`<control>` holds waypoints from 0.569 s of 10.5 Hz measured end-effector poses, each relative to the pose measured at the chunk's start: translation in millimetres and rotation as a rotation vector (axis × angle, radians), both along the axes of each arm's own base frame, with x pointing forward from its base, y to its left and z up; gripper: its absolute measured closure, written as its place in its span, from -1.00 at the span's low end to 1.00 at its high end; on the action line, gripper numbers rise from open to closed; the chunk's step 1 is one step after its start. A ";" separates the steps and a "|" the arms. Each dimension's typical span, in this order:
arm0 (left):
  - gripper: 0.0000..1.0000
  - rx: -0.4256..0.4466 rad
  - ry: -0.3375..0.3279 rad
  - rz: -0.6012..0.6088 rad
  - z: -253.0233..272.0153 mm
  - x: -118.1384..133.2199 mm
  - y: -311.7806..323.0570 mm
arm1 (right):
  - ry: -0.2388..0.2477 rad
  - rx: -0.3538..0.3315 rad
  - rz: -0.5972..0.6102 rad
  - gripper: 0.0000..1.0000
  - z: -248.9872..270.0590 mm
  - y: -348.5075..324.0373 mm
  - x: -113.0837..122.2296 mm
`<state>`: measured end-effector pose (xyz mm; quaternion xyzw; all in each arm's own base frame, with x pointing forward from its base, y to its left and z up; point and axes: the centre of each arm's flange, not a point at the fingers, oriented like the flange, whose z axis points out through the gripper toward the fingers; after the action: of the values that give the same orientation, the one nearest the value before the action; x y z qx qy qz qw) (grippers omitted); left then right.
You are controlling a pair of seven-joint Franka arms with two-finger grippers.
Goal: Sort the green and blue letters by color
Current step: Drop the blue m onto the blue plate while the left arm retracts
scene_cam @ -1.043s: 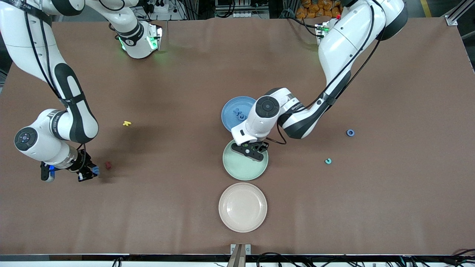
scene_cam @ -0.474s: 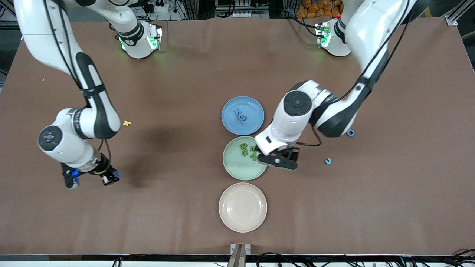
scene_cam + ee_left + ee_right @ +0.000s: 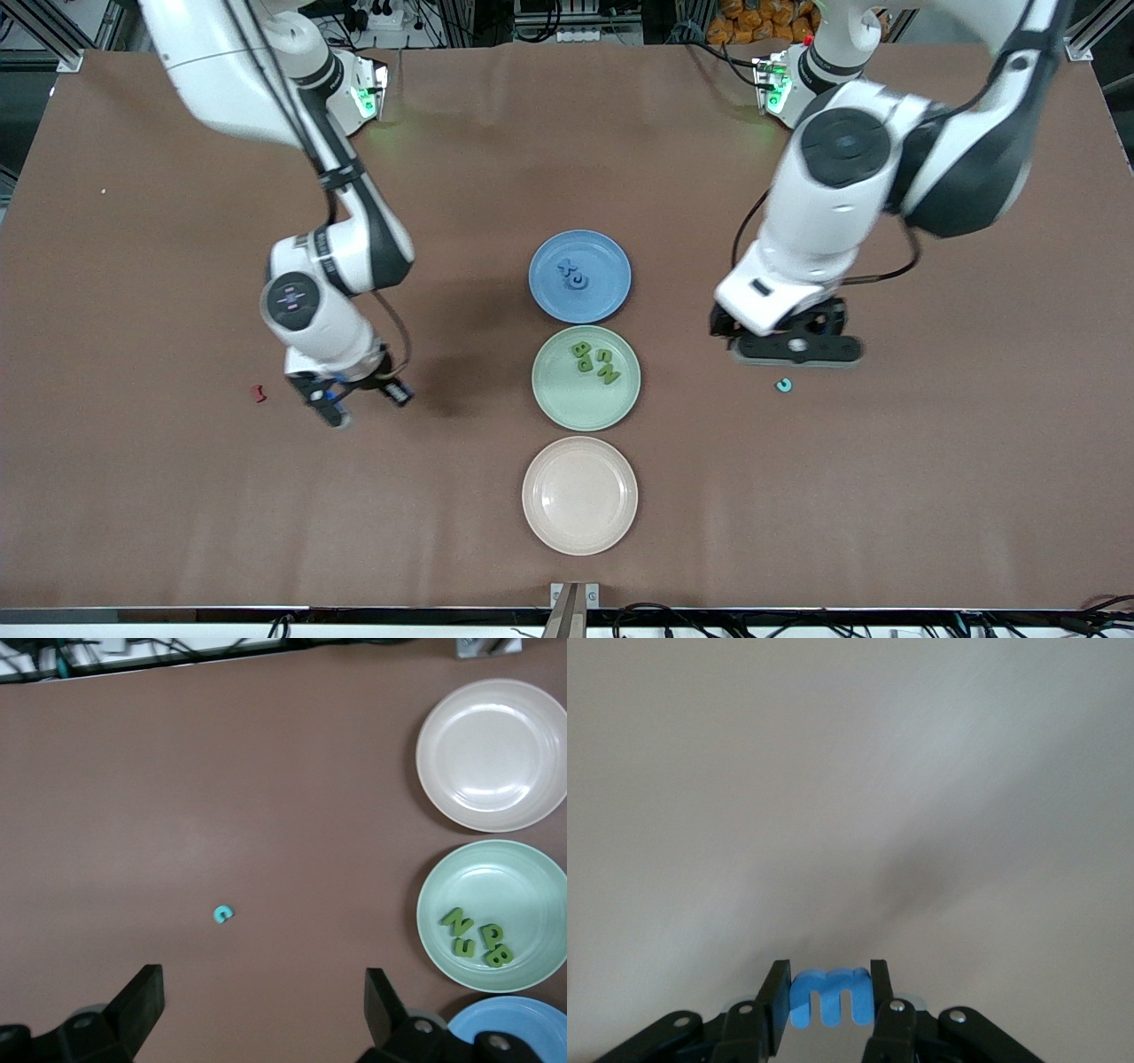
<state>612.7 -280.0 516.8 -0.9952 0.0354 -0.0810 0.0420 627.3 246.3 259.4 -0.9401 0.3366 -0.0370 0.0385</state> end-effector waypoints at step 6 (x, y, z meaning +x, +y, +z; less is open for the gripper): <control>-1.00 -0.073 0.077 0.047 71.6 -4.5 133.5 | 0.010 -0.003 0.312 0.18 2.7 178.4 -106.2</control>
<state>608.2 -146.4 588.3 -0.9990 0.0106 -0.0431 0.0061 521.1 424.7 262.0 -0.9813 0.1865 -0.0262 0.0407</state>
